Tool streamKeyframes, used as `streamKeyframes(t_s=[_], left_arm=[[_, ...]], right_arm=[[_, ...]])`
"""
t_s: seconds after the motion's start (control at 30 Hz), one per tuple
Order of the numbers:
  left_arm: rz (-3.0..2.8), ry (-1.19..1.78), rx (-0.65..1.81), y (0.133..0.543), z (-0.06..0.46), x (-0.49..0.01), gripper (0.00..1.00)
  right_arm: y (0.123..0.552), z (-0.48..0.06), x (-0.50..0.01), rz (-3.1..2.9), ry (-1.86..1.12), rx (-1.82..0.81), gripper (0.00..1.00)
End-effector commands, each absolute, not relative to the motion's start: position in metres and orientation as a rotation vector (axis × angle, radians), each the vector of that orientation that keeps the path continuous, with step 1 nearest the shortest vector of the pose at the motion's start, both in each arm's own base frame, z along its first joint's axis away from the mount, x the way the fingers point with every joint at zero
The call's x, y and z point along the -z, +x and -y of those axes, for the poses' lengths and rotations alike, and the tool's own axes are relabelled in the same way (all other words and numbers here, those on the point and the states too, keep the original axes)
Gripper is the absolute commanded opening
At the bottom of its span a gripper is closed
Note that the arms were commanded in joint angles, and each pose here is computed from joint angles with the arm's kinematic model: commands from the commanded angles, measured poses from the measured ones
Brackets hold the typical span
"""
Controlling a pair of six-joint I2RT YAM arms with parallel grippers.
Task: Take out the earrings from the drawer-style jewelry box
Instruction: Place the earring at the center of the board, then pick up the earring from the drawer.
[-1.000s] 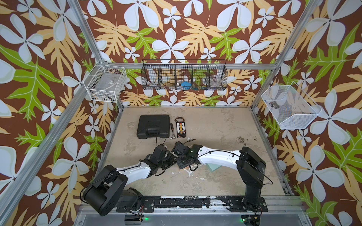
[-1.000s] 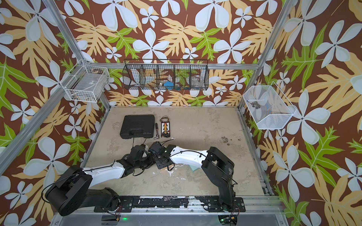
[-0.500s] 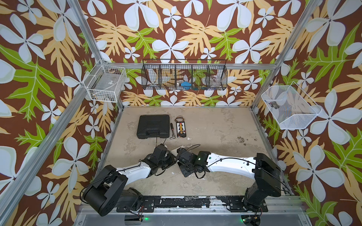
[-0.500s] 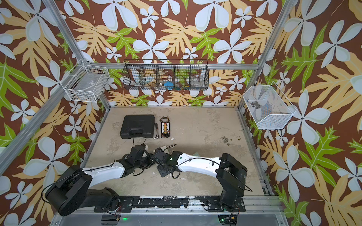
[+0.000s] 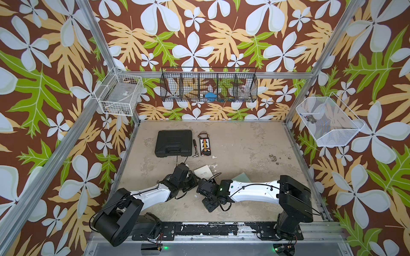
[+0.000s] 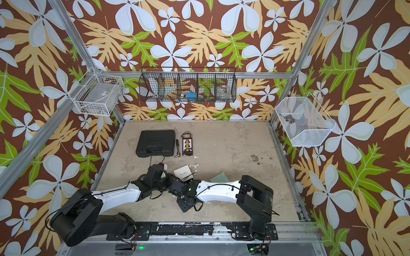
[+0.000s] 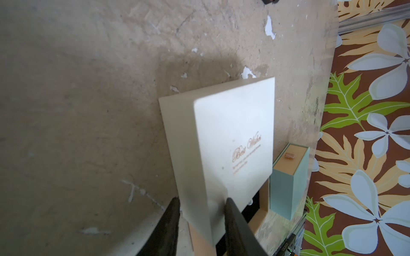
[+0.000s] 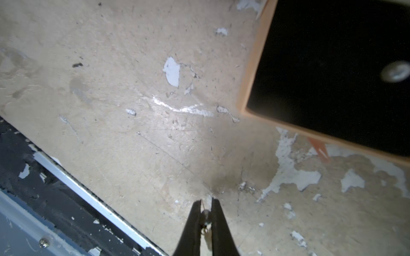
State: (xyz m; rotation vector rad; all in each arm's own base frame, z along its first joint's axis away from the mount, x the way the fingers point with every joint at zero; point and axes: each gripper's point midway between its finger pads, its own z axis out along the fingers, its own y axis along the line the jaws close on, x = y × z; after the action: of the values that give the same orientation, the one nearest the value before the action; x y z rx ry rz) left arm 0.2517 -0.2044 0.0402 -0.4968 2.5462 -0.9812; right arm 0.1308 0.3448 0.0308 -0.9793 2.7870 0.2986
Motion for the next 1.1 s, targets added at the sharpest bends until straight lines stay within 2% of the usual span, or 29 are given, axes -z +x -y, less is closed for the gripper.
streamKeyframes(t_s=[0.0, 0.53, 0.8, 1.07], left_arm=[[-2.553, -0.486, 0.971, 0.251, 0.203, -0.040, 0.36], [-2.560, -0.471, 0.981, 0.251, 0.206, -0.041, 0.36], [-2.560, -0.472, 0.981, 0.250, 0.205, -0.040, 0.36], [-2.557, -0.471, 0.980, 0.250, 0.205, -0.040, 0.36]], right_arm=[[0.129, -0.350, -0.029, -2.796, -0.975, -0.322, 0.12], [0.135, -0.351, -0.041, -2.764, -0.970, -0.306, 0.26], [0.168, -0.347, -0.085, -2.632, -0.871, -0.263, 0.27], [0.205, -0.345, -0.088, -2.638, -0.767, -0.201, 0.26]])
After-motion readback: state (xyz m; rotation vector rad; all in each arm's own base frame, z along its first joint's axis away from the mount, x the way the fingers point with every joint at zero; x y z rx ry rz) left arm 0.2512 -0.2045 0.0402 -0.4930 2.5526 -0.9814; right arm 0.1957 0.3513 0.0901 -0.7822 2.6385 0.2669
